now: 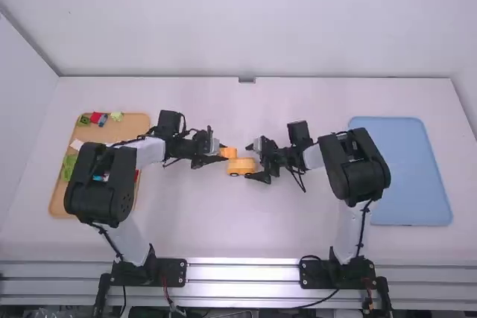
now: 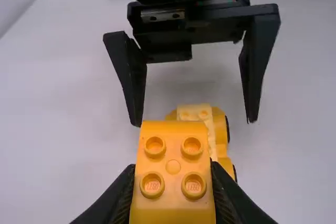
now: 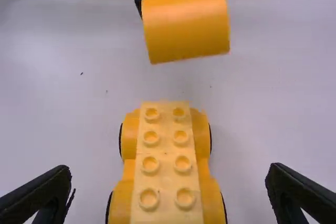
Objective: Assemble lego blocks to make yellow taxi
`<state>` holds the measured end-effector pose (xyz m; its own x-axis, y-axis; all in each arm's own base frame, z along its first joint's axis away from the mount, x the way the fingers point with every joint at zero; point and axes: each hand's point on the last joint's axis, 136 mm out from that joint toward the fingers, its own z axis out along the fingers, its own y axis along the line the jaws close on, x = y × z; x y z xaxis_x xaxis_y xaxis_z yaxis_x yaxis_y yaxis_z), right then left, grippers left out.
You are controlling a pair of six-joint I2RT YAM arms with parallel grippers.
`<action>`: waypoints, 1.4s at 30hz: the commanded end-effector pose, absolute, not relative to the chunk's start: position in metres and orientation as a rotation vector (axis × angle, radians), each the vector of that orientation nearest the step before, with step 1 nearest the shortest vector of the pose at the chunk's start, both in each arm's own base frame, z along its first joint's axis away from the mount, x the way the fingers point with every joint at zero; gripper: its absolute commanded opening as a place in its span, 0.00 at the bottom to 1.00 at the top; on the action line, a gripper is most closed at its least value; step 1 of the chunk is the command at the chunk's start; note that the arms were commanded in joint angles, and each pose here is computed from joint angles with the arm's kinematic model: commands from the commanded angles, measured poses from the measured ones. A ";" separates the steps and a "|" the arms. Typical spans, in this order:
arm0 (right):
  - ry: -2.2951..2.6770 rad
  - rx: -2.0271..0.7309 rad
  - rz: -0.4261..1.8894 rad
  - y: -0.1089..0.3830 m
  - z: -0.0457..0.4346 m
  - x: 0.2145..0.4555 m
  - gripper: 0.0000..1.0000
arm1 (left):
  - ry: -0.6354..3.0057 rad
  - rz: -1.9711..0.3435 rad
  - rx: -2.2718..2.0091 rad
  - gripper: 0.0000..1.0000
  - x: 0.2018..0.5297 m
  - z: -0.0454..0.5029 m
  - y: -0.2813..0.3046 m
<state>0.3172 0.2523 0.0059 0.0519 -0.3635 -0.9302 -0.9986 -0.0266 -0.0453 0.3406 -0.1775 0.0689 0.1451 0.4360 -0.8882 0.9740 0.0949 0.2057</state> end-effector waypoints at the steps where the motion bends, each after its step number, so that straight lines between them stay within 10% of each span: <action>1: 1.437 -1.523 1.017 0.256 -0.006 0.310 1.00 | 1.489 -0.829 1.406 0.21 0.331 0.072 -0.185; 16: 1.444 -1.445 1.086 0.258 -0.025 0.314 0.97 | 1.466 -0.924 1.367 0.12 0.319 0.067 -0.204; 27: 1.442 -1.453 1.080 0.260 -0.026 0.314 0.82 | 1.415 -0.983 1.370 0.10 0.315 0.060 -0.210; 32: 1.465 -1.454 1.058 0.259 -0.029 0.316 0.56 | 1.416 -0.989 1.369 0.06 0.315 0.056 -0.211; 42: 1.470 -1.451 1.066 0.259 -0.029 0.315 0.52 | 1.424 -1.001 1.372 0.04 0.323 0.049 -0.214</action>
<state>0.3200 0.2591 -0.0232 -0.0025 -0.3253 -0.9456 -1.0000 -0.0080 0.0054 0.3230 -0.2094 0.0470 0.0100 0.3026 -0.9531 0.9955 0.0868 0.0380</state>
